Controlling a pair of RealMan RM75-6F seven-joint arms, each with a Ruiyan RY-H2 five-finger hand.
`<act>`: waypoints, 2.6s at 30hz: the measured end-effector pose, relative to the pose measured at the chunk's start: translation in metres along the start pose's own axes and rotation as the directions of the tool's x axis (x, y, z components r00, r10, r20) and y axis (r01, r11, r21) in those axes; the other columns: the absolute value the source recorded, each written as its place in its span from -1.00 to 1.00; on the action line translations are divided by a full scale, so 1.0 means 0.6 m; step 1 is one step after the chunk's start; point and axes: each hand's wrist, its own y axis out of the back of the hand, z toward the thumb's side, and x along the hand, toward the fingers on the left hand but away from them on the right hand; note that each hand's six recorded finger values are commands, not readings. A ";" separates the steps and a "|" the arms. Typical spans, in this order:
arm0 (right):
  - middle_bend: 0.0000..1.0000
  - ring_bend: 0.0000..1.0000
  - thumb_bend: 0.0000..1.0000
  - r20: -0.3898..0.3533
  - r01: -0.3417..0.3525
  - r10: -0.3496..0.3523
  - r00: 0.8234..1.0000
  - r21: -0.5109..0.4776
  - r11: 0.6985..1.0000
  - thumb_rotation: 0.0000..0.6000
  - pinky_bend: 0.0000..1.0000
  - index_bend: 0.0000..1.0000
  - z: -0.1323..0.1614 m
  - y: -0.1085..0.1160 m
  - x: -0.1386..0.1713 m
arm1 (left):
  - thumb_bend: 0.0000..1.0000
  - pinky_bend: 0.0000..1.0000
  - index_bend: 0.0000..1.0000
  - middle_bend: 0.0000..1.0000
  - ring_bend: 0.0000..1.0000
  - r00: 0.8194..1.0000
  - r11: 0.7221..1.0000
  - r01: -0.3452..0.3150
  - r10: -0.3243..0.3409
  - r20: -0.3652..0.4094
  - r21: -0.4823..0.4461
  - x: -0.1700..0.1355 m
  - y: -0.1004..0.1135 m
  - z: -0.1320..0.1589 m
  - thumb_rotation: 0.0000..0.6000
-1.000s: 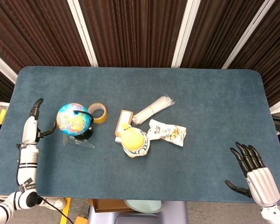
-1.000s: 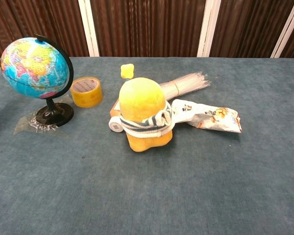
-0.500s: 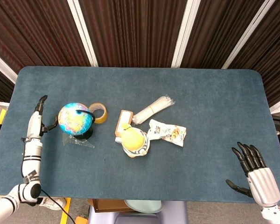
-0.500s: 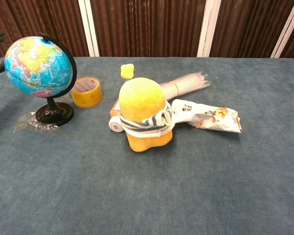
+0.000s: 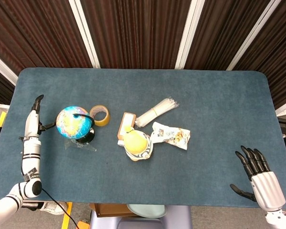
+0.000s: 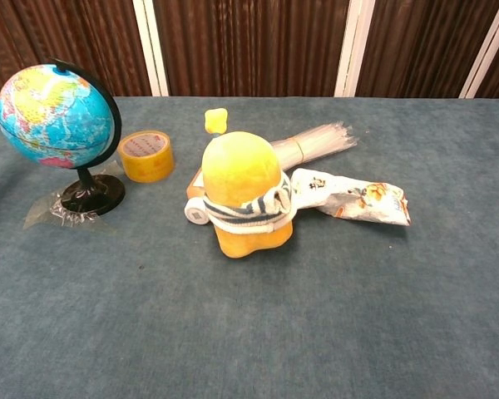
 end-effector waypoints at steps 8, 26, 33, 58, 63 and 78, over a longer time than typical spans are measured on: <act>-1.00 -1.00 -0.76 -0.006 -0.019 0.019 1.000 0.001 1.000 1.00 -1.00 -1.00 0.002 -0.005 0.001 | -0.25 -1.00 -1.00 -1.00 -1.00 0.999 0.999 -0.029 0.028 -0.029 -0.038 -0.003 0.032 -0.026 1.00; -1.00 -1.00 -0.76 -0.018 -0.051 0.051 0.999 -0.006 0.999 1.00 -1.00 -1.00 0.007 -0.013 -0.002 | -0.28 -1.00 -1.00 -1.00 -1.00 0.992 0.985 0.022 0.000 0.128 -0.169 -0.116 0.082 0.008 1.00; -1.00 -1.00 -0.76 -0.019 -0.054 0.053 0.998 -0.014 0.998 1.00 -1.00 -1.00 0.007 -0.012 -0.003 | -0.33 -1.00 -1.00 -1.00 -1.00 0.974 0.977 0.101 -0.059 0.218 -0.187 -0.166 0.065 0.051 0.99; -1.00 -1.00 -0.76 -0.023 -0.072 0.071 0.997 -0.016 0.997 1.00 -1.00 -1.00 0.005 -0.014 -0.004 | -0.35 -1.00 -1.00 -1.00 -1.00 0.956 0.990 0.139 -0.137 0.261 0.011 -0.138 -0.041 0.093 0.72; -1.00 -1.00 -0.76 -0.022 -0.069 0.069 0.997 -0.017 0.997 1.00 -1.00 -1.00 0.005 -0.013 -0.004 | -0.35 -1.00 -1.00 -1.00 -1.00 0.964 0.992 0.125 -0.126 0.232 0.016 -0.130 -0.038 0.081 0.77; -1.00 -1.00 -0.76 -0.019 -0.066 0.066 0.998 -0.014 0.998 1.00 -1.00 -1.00 0.006 -0.013 -0.004 | -0.36 -1.00 -1.00 -1.00 -1.00 0.974 0.994 0.113 -0.108 0.199 -0.010 -0.127 -0.019 0.066 0.78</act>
